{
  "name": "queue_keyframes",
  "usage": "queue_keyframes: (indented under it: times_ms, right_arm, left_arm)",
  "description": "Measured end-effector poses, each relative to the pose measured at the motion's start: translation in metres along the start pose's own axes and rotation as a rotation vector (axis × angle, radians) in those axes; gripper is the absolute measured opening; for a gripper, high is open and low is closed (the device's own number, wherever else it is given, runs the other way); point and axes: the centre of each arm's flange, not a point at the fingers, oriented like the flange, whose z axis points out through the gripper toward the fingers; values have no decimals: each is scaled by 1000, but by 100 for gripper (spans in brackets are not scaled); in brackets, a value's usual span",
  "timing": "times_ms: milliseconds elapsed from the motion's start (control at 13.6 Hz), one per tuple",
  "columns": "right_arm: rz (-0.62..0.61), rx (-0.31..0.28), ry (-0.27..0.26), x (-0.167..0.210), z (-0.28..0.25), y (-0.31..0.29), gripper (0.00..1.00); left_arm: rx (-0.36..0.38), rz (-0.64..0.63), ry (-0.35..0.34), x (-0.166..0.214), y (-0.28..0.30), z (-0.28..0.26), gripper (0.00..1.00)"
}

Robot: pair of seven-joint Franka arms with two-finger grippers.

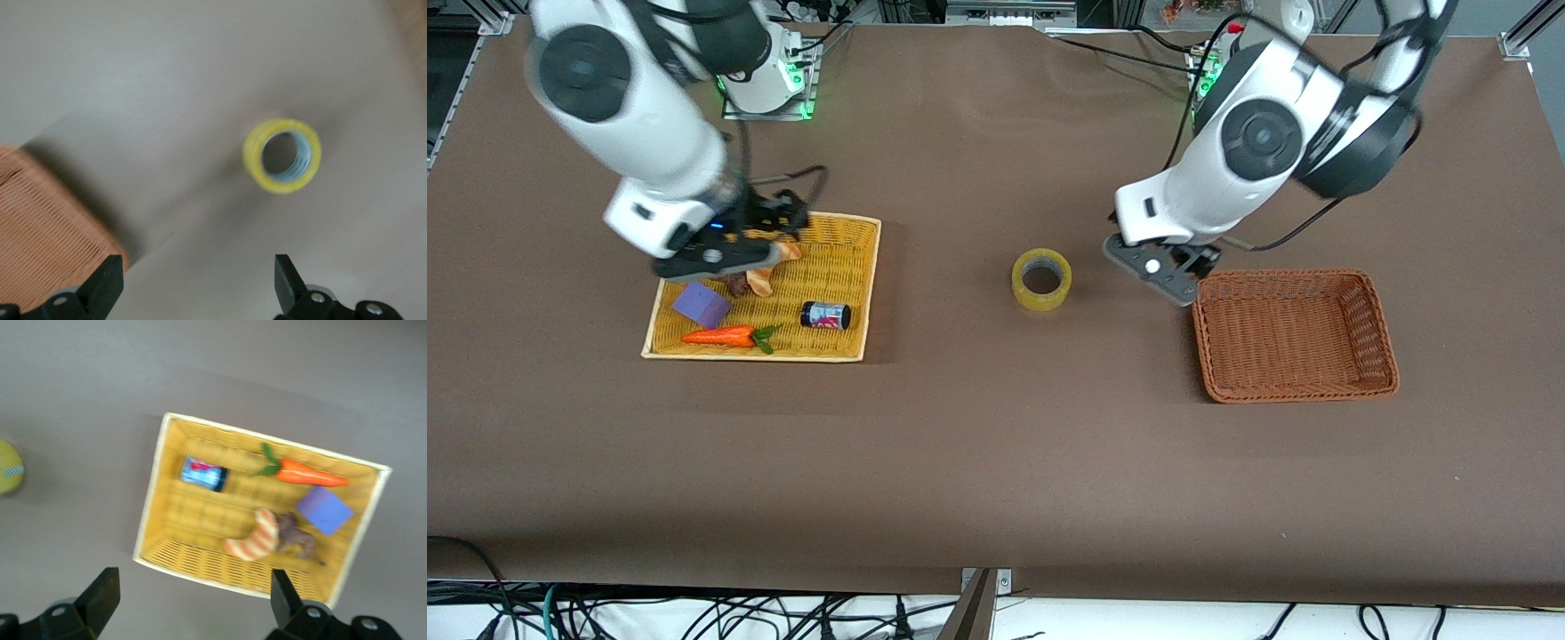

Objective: Transfer tape with both arms
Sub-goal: 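Release the tape with the right gripper while the left gripper reaches it, then grasp the tape roll with the left gripper while the right gripper withdraws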

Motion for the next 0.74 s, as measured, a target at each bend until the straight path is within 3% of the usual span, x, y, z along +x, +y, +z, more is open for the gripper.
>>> queue_keyframes:
  times_ms: [295,737]
  right_arm:
    - [-30,5,16,-15,-16,79,100]
    - [0,5,19,-37,-21,101,100]
  left_arm:
    - [-68,89,-13,39,45,109,100]
    - [35,206,-83,44,58,173,100]
